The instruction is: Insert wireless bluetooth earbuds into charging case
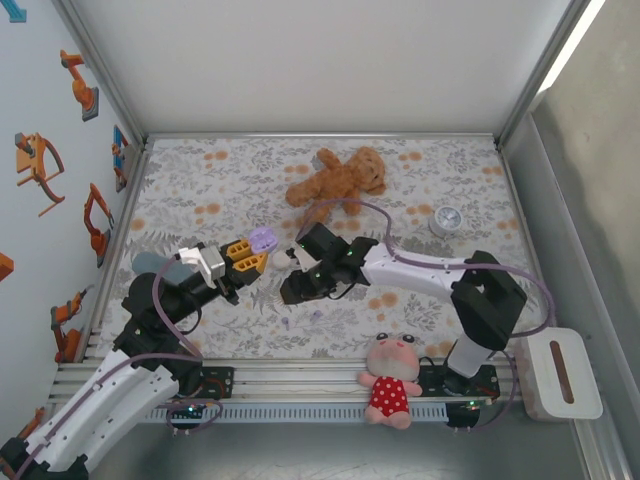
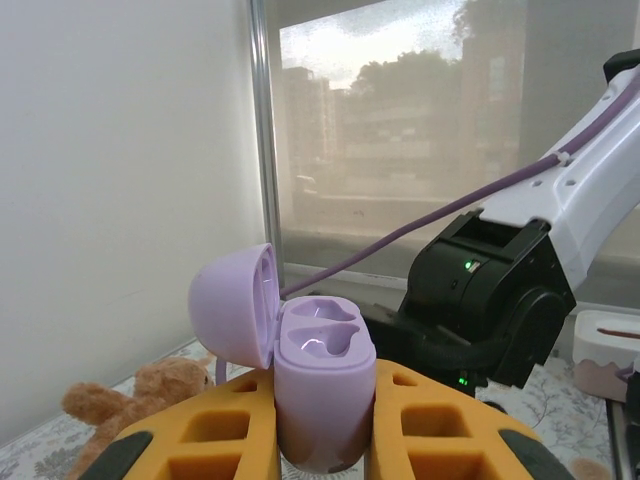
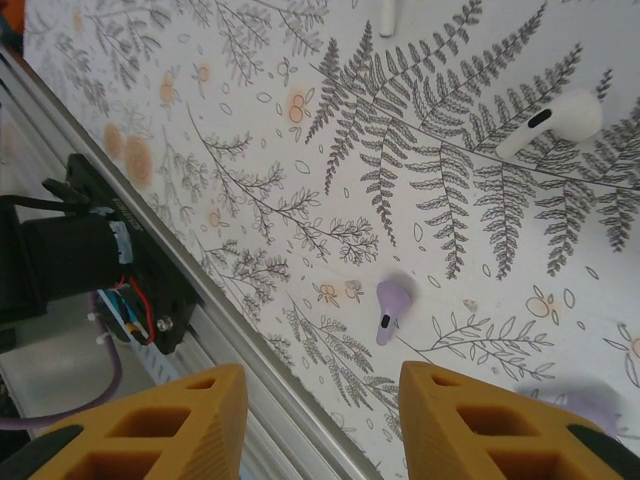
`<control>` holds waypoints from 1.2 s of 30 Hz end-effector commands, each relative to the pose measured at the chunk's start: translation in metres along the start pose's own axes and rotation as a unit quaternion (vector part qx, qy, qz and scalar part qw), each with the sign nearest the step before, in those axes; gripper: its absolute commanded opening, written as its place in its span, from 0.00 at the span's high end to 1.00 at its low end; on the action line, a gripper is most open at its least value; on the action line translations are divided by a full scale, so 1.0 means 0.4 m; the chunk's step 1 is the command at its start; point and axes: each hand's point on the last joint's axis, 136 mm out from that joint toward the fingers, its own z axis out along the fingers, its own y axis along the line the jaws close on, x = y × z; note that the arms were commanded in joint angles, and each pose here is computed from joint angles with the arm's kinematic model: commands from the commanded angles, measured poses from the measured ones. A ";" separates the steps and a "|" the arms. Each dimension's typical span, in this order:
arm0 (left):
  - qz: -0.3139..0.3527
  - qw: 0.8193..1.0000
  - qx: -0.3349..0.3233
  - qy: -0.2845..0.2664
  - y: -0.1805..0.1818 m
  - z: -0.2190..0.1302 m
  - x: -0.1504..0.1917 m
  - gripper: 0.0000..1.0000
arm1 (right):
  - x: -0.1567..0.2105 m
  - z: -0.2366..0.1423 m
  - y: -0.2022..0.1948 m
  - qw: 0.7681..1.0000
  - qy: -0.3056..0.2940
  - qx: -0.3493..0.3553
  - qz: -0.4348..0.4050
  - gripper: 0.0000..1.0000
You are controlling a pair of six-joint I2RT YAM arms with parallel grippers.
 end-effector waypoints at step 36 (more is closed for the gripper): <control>0.018 1.000 -0.004 -0.012 0.000 -0.006 -0.037 0.94 | 0.081 0.162 -0.058 0.993 0.111 0.042 0.015 0.70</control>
